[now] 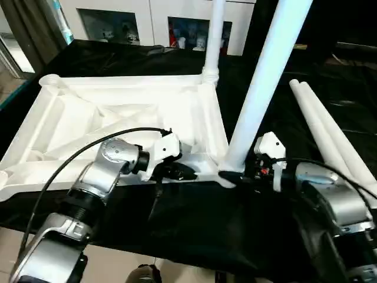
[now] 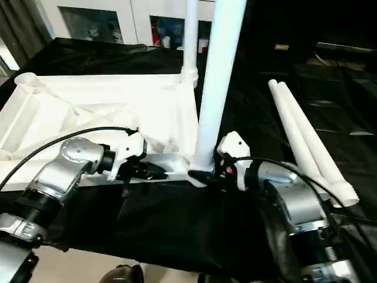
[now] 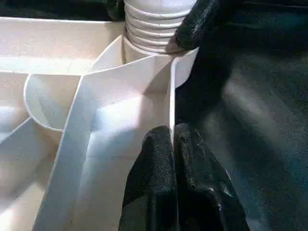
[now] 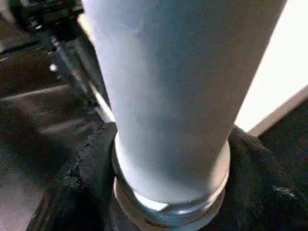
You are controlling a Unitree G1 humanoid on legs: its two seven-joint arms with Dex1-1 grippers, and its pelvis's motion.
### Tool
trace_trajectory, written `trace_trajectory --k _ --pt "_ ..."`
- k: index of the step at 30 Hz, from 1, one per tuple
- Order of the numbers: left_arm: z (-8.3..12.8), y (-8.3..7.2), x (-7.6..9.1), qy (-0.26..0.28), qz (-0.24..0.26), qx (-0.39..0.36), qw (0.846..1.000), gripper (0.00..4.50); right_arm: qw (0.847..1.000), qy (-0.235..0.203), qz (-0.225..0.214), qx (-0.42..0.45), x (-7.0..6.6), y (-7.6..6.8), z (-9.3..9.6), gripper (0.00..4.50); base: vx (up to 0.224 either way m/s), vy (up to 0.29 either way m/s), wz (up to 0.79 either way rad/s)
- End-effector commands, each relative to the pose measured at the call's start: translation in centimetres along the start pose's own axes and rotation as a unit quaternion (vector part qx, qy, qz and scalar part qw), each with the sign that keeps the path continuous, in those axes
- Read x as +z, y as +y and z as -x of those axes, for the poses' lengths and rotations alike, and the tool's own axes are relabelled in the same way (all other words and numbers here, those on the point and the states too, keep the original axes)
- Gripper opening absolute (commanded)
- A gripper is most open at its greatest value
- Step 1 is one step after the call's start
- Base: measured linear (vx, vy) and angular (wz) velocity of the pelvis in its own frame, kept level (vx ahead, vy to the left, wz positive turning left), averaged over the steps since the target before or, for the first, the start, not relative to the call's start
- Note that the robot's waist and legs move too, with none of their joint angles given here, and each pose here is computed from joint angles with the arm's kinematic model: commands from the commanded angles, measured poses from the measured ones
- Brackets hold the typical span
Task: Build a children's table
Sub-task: Insert table leg to table base
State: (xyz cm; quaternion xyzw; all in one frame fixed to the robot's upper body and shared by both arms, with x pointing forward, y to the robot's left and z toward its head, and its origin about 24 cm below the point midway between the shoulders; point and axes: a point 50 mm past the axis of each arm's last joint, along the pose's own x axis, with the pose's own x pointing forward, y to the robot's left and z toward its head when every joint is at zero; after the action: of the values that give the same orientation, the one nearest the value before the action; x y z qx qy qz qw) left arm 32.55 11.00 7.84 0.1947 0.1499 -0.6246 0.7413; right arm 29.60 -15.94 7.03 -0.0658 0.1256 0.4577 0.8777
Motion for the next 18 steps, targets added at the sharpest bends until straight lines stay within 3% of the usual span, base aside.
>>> trace_trajectory --k 1,4,5,7,13,14,17,18 --pt "-0.7 0.7 0.8 -0.013 0.006 0.041 0.999 0.0 0.999 0.011 -0.032 -0.033 -1.3 0.2 -0.8 2.76 0.0 0.0 0.0" --pt "-2.4 1.2 1.1 -0.005 0.024 0.082 0.996 0.0 0.987 0.003 -0.093 -0.129 -2.3 0.0 -2.4 2.75 0.0 0.0 0.0" --pt "-2.4 1.2 1.1 -0.005 0.024 0.082 0.996 0.0 0.987 0.003 -0.093 -0.129 -2.3 0.0 -2.4 2.75 0.0 0.0 0.0" --pt "-4.1 1.9 2.0 -0.004 0.042 0.142 0.989 0.0 0.976 0.001 -0.119 -0.182 -2.7 0.4 -4.2 2.75 0.0 0.0 0.0" --pt "-5.7 1.8 3.0 -0.005 0.04 0.149 0.988 0.0 0.974 -0.011 -0.117 -0.191 -1.8 1.2 -6.7 2.75 0.0 0.0 0.0" --pt "-5.8 1.8 3.0 -0.004 0.041 0.147 0.988 0.0 0.973 -0.021 -0.123 -0.192 -1.5 1.1 -6.8 3.3 0.0 0.0 0.0" --pt "-5.7 1.9 2.9 0.003 0.042 0.145 0.988 0.0 0.973 -0.04 -0.126 -0.188 -0.8 0.7 -6.8 3.47 0.0 0.0 0.0" --pt "-5.6 1.9 2.8 0.002 0.044 0.143 0.989 0.0 0.975 -0.038 -0.108 -0.19 -0.5 0.4 -6.7 3.66 0.0 0.0 0.0"
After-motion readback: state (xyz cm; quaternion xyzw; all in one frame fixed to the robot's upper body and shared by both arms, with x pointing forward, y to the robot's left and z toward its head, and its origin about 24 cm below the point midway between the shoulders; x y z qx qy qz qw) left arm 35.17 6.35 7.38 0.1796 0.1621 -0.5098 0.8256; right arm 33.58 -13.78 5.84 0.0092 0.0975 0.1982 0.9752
